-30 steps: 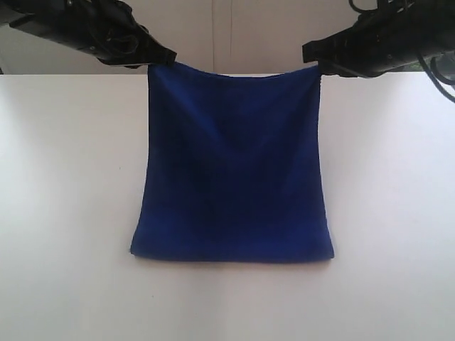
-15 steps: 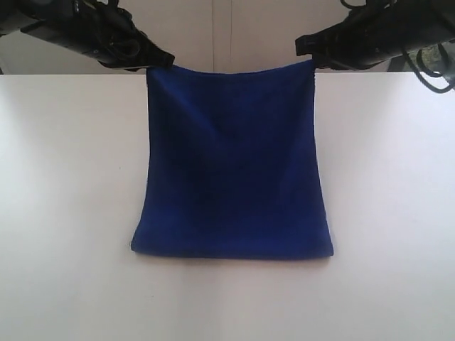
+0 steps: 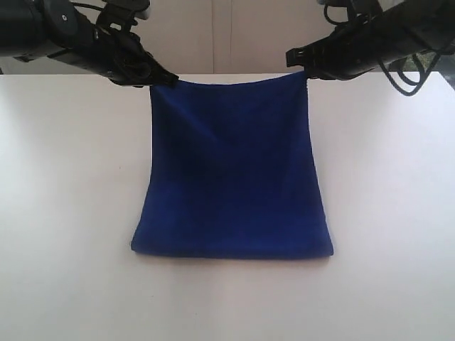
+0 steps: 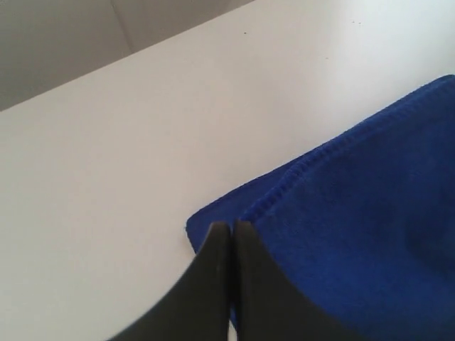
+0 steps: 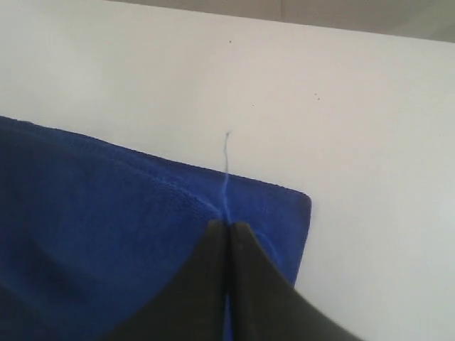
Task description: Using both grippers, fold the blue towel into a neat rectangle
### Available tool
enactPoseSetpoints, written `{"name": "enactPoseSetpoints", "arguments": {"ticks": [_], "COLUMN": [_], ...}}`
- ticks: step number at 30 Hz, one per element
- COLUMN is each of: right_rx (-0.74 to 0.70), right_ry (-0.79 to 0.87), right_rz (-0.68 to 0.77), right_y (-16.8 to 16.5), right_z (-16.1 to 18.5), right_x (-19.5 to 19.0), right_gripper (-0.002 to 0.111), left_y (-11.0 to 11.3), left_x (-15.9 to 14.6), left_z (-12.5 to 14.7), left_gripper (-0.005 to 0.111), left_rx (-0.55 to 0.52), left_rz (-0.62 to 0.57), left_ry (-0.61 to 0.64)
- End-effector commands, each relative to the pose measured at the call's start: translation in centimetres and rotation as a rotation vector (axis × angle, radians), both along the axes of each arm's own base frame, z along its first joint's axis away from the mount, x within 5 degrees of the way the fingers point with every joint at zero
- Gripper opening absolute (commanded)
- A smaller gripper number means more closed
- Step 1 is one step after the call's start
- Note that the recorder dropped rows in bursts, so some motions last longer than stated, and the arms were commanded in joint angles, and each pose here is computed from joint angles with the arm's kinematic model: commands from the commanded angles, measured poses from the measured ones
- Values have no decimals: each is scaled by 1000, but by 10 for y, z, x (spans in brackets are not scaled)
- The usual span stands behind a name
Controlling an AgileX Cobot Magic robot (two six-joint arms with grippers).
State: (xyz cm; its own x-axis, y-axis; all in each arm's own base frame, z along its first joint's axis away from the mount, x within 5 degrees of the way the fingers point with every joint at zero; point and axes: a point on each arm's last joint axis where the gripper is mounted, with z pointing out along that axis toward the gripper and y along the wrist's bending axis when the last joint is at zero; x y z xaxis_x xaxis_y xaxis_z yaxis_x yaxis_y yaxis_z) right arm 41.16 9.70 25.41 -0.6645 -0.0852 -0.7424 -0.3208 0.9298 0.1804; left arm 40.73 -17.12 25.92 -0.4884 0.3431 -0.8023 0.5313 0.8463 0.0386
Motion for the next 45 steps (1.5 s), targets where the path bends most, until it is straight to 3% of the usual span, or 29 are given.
{"name": "enactPoseSetpoints", "arguments": {"ticks": [1,10,21,33,45], "right_rx": [-6,1,-19,-28,-56], "right_ry": [-7,-46,-9,-45,-44], "right_rz": [-14,-15,-45,-79,-126], "right_y": [-1,1,1,-2,-4], "right_z": [-7,2,-35,-41,-76], "right_x": [9,20,35,41,54], "right_gripper": [0,0,0,0,0], "left_y": [1,3,1,-4,-4], "left_x": [11,29,45,61,70], "left_z": [2,7,-21,-41,-58], "left_gripper": [0,0,0,0,0], "left_rx": [-10,-18,14,-14,-15], "left_rz": [5,6,7,37,71], "left_ry": [4,0,14,9,-25]}}
